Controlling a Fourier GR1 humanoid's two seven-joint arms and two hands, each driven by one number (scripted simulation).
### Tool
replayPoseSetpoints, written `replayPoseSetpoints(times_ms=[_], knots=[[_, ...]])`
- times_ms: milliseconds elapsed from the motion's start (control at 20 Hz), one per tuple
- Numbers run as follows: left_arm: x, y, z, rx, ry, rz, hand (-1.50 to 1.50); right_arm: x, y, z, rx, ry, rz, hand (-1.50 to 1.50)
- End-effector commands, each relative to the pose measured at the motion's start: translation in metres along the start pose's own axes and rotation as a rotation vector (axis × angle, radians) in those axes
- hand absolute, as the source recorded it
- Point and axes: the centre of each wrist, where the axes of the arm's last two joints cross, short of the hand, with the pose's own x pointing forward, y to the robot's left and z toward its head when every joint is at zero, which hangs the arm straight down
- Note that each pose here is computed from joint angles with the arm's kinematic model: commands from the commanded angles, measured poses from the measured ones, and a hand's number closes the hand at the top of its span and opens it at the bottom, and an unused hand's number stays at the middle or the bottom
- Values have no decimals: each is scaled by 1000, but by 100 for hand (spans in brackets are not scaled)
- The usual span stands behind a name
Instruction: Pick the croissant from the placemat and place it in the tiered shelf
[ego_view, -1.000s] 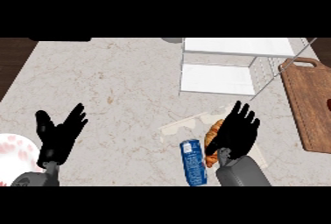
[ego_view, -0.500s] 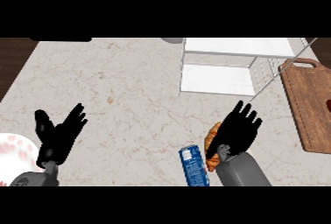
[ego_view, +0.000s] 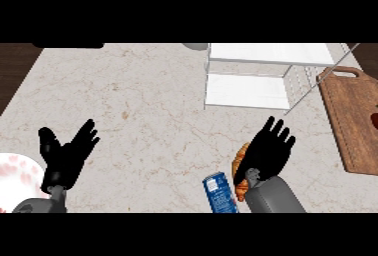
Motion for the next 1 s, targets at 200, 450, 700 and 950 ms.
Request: replayPoseSetpoints(times_ms=[200,450,700,950], knots=[[-2,-6,4,-18,12,0,0,-2,35,-10,220,107,287,150],[6,2,-5,9,-1,-7,0,23,27,-10,151,69,99,150],[6,-19,-4,0,0,0,0,27,25,23,258,-248,-5,150],[-7,-9,-1,-10,16,-5,0,32,-1,54,458,-749,-175,150]])
